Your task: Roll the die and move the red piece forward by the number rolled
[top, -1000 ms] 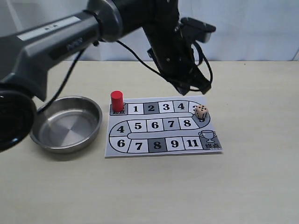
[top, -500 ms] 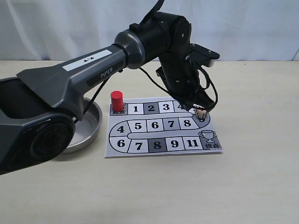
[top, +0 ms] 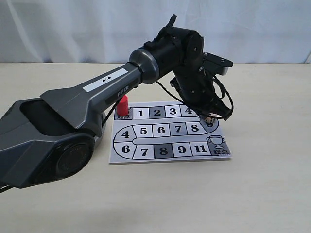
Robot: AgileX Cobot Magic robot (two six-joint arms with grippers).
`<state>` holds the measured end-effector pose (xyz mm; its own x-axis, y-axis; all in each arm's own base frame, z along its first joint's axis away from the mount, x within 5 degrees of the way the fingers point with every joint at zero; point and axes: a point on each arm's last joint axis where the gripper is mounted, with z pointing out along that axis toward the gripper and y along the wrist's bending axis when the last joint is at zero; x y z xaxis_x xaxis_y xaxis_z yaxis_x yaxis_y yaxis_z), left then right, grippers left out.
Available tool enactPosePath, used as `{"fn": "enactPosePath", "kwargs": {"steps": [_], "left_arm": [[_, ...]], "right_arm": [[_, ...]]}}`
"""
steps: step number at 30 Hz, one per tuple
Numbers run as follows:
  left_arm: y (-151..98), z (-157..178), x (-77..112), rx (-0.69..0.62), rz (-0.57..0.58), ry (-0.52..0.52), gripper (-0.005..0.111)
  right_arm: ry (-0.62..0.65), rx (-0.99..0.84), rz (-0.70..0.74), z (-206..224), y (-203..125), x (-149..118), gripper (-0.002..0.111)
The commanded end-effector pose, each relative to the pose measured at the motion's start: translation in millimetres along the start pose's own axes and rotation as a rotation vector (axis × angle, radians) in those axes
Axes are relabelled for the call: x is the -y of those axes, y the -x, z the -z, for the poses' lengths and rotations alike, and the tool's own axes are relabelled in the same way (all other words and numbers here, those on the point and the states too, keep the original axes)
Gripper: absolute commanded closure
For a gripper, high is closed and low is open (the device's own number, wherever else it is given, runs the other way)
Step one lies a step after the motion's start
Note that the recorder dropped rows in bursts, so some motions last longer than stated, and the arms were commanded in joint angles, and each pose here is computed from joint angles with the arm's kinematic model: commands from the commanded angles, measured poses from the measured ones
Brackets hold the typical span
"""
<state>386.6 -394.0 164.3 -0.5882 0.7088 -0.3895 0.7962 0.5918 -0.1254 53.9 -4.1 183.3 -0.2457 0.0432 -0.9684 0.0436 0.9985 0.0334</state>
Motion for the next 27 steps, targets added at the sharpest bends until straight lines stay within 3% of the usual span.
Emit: {"fn": "enactPosePath", "kwargs": {"steps": [1,15,27], "left_arm": [[2.8,3.6,1.7,0.019,0.008,0.003,0.107],[7.0,14.9,1.9,0.047,0.011,0.021,0.107],[27.9,133.4,21.0,0.245,0.065,0.031,0.107]], "right_arm": [[-0.003,0.002,-0.007,0.1,-0.5,0.2,0.104],[-0.003,0.002,-0.007,0.1,-0.5,0.2,0.104],[-0.003,0.002,-0.007,0.1,-0.5,0.2,0.104]]}}
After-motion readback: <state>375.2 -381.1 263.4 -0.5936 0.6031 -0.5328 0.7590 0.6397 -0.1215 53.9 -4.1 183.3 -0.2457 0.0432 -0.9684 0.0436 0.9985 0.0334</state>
